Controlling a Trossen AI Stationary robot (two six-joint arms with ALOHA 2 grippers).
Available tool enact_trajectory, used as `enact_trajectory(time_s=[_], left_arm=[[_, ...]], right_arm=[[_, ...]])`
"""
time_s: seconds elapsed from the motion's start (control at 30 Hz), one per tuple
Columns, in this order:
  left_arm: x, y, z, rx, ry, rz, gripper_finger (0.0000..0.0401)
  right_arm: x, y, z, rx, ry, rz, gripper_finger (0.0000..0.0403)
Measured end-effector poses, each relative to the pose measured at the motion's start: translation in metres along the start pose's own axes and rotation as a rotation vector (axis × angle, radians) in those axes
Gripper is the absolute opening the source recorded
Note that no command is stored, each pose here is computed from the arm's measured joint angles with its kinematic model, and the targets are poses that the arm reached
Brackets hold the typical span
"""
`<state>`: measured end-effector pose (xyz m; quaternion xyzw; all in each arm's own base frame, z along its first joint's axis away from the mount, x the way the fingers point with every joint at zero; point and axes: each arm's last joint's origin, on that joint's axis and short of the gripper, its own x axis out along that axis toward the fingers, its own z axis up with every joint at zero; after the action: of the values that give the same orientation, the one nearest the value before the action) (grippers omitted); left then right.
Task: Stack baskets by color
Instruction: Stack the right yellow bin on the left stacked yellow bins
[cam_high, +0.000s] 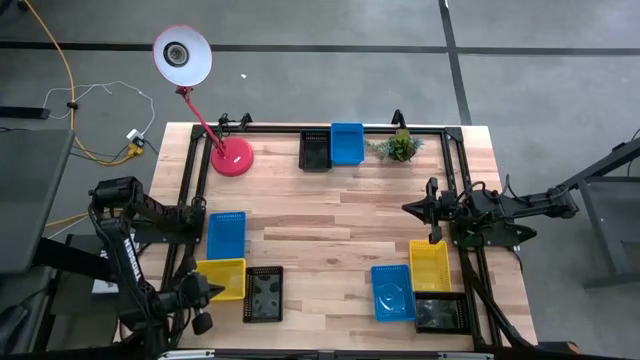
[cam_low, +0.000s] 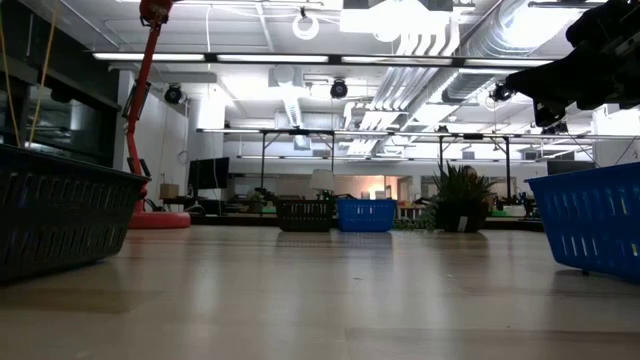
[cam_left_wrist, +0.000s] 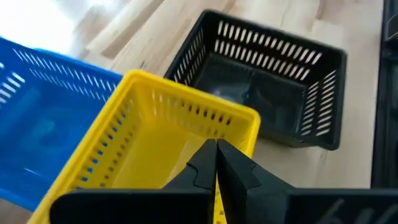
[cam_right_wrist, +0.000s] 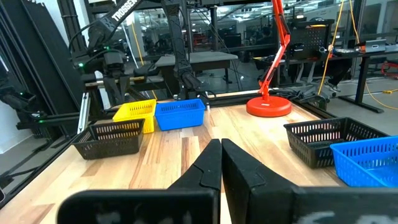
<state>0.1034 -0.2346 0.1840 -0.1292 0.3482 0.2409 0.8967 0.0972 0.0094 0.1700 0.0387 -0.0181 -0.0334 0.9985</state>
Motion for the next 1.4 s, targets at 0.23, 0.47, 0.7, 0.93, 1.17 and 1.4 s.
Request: enact_trajectory(time_s=[0.23, 0.47, 0.7, 0.93, 1.17, 1.4], left_arm=[[-0.010, -0.001, 0.024, 0.091, -0.079, -0.029, 0.0000], [0.007, 0.005, 0.074, 0.367, -0.221, 0.070, 0.0000], [0.059, 0.017, 0.131, 0.538, -0.170, 0.034, 0.0000], [0.110, 0.053, 0.178, 0.605, -0.292, -0.439, 0.0000], [0.120, 0.110, 0.185, 0.531, -0.458, -0.471, 0.0000], [0.109, 0.151, 0.149, 0.404, -0.730, -0.530, 0.0000]], right_arm=[[0.000, 0.000, 0.000, 0.000, 0.000, 0.000, 0.0000], [0.000, 0.000, 0.000, 0.000, 0.000, 0.000, 0.0000], [0.000, 0.000, 0.000, 0.000, 0.000, 0.000, 0.0000], [0.000, 0.000, 0.000, 0.000, 0.000, 0.000, 0.0000], [0.000, 0.000, 0.001, 0.150, -0.005, 0.001, 0.0000], [-0.002, -0.004, 0.019, 0.305, -0.221, -0.134, 0.0000]])
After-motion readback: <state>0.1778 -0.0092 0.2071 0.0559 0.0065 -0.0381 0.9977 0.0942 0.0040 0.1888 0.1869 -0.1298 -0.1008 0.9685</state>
